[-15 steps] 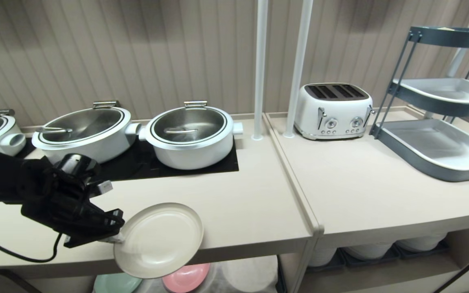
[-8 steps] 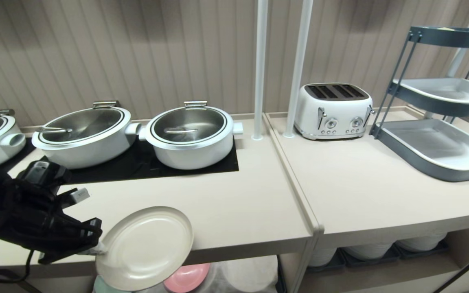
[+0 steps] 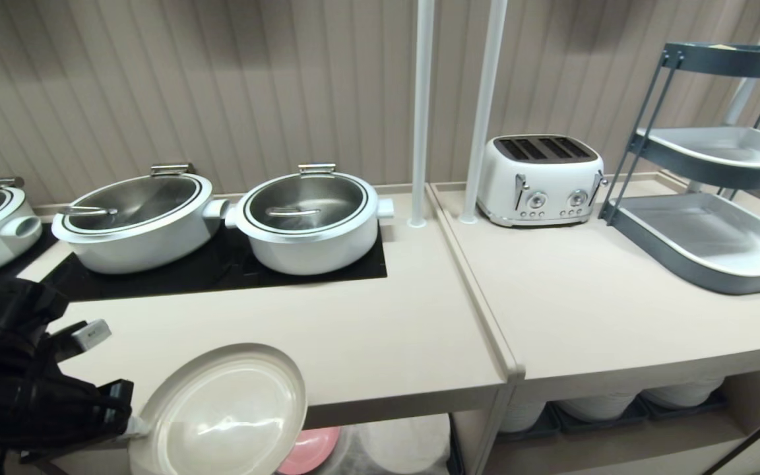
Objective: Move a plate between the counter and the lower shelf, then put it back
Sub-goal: Put the plate in the cupboard
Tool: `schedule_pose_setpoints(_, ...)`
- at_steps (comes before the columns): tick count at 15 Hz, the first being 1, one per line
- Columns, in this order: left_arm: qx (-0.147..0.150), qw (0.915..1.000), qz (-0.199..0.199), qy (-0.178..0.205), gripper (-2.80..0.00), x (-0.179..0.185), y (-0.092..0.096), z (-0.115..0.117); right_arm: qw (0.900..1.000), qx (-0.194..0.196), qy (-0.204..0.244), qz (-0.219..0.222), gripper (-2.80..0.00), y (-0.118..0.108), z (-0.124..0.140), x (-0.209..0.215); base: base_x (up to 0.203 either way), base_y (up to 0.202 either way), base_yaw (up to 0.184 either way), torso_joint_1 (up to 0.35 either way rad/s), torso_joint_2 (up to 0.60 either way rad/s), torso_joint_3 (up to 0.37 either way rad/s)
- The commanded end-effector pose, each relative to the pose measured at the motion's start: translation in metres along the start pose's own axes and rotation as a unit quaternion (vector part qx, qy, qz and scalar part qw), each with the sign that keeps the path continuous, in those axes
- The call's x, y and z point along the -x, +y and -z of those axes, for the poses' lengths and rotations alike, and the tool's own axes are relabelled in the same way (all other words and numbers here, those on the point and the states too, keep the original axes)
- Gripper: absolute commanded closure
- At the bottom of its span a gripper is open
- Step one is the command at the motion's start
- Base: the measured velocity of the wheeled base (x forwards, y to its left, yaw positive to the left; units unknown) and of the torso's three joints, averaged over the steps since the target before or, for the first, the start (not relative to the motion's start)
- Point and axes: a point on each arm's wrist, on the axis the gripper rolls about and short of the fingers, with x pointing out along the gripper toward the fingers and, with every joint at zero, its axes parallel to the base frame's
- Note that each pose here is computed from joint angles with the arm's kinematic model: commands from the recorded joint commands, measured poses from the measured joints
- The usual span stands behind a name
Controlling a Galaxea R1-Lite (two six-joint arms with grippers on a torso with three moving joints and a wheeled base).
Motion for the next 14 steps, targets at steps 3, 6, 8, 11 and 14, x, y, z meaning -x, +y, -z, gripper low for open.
schedule_pose_setpoints(3, -0.006, 0.9998, 0.004, -0.02, 0.0, 0.015, 0.0, 0.025, 1.0, 0.0, 0.0, 0.0, 0.0, 0.0, 0.0, 0.0, 0.0, 0.0, 0.0, 0.0, 0.0, 0.0)
schedule_pose_setpoints(6, -0.006, 0.9998, 0.004, -0.017, 0.0, 0.019, 0.001, 0.039, 1.0, 0.0, 0.0, 0.0, 0.0, 0.0, 0.0, 0.0, 0.0, 0.0, 0.0, 0.0, 0.0, 0.0)
schedule_pose_setpoints(8, -0.006, 0.9999, 0.004, -0.013, 0.0, 0.023, 0.001, 0.044, 1.0, 0.0, 0.0, 0.0, 0.0, 0.0, 0.0, 0.0, 0.0, 0.0, 0.0, 0.0, 0.0, 0.0)
schedule_pose_setpoints(11, -0.007, 0.9999, 0.004, -0.012, 0.0, 0.028, 0.0, 0.05, 1.0, 0.0, 0.0, 0.0, 0.0, 0.0, 0.0, 0.0, 0.0, 0.0, 0.0, 0.0, 0.0, 0.0)
schedule_pose_setpoints(14, -0.009, 0.9999, 0.004, -0.009, 0.0, 0.03, 0.001, 0.057, 1.0, 0.0, 0.0, 0.0, 0.0, 0.0, 0.0, 0.0, 0.0, 0.0, 0.0, 0.0, 0.0, 0.0)
